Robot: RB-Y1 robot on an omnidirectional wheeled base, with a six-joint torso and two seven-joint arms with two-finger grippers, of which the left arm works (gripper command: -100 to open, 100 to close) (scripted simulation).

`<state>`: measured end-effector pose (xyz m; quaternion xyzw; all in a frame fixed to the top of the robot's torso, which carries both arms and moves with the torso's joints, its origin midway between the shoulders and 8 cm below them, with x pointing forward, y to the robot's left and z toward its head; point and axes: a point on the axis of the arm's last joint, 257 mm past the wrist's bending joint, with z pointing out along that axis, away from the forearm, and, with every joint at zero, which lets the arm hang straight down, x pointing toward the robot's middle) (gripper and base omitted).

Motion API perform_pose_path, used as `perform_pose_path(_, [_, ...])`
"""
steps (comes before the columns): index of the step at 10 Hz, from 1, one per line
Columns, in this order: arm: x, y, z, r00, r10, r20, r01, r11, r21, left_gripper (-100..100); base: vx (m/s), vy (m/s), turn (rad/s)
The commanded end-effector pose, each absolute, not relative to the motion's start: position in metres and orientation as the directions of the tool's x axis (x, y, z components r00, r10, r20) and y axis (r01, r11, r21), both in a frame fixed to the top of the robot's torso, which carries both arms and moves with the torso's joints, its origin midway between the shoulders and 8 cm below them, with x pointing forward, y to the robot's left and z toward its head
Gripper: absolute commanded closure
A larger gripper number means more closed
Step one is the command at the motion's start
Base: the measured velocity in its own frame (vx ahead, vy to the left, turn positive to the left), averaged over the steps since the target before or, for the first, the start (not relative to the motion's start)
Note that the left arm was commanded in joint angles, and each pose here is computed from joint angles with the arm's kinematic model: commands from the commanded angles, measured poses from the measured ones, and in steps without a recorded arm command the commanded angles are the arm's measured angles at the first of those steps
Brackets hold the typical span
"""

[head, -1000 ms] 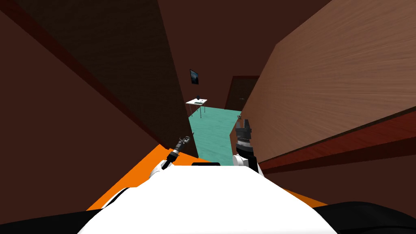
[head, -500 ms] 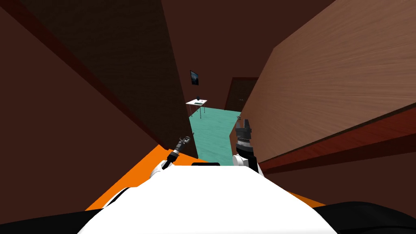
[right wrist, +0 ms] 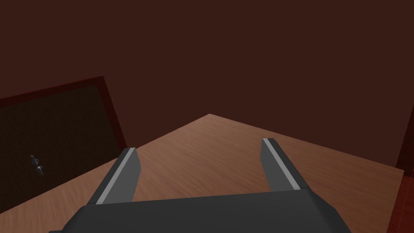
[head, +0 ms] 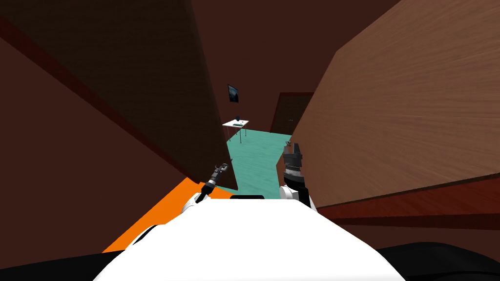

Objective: Push the door open

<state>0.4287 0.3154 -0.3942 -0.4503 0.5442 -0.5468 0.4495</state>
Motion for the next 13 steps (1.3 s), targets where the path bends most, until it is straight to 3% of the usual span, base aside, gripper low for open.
perform_pose_path(1, [0.437,0.331,-0.386,-0.149,-0.989,-0.009,0.021,0.006,-1.0,100,0.21,-0.077,0.04])
perform_pose_path(13, [0.451,0.385,-0.388,0.099,-0.995,-0.006,0.013,0.008,-1.0,100,0.177,-0.082,0.047])
